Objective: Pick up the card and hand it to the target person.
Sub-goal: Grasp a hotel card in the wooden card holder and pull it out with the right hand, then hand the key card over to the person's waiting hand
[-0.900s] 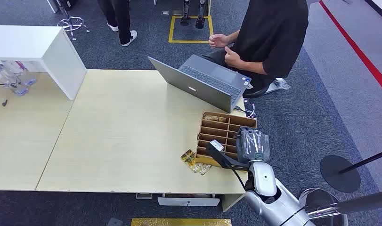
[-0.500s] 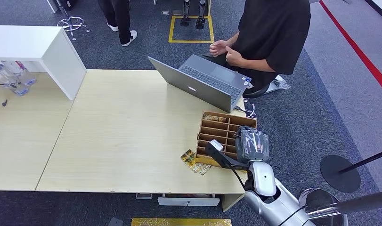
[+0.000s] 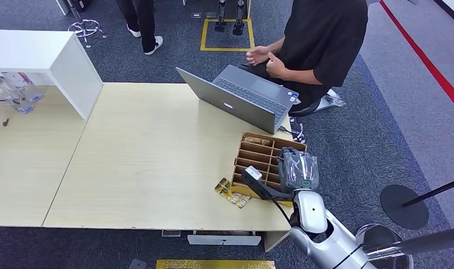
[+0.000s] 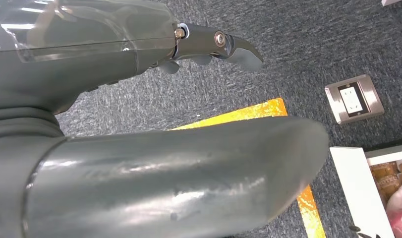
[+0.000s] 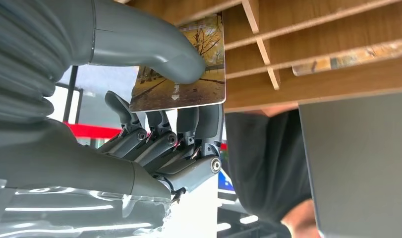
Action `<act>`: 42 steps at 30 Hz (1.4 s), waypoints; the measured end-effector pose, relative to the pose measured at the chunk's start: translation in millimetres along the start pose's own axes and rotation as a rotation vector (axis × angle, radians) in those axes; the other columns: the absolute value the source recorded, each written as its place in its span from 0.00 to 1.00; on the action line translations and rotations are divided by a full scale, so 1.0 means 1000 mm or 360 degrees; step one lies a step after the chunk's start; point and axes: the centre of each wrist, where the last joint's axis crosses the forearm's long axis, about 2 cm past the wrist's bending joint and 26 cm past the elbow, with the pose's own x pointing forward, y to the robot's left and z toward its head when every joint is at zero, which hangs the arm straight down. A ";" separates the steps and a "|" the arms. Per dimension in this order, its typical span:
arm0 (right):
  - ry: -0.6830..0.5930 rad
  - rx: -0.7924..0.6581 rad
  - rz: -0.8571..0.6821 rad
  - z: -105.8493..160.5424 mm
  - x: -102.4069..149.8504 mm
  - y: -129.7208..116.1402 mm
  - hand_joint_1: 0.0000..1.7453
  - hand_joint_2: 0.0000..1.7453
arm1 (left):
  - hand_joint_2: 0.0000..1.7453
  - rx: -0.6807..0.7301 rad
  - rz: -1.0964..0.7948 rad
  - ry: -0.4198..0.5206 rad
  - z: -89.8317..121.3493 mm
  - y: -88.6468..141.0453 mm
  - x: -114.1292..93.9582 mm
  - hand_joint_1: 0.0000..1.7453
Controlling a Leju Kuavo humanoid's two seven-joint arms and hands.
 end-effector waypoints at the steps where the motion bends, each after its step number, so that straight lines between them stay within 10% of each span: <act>1: -0.0008 -0.0013 0.0006 0.000 0.001 -0.003 0.85 1.00 | 0.00 0.0000 0.0000 -0.0001 0.000 0.000 0.000 0.00; 21: -0.0096 -0.0315 -0.0006 -0.007 0.002 -0.058 0.82 1.00 | 0.00 0.0011 -0.0004 -0.0015 0.000 0.000 0.000 0.00; 42: 0.0070 -0.0267 0.0230 -0.046 -0.052 -0.077 0.84 1.00 | 0.00 -0.0017 -0.0023 -0.0014 -0.002 -0.002 0.007 0.00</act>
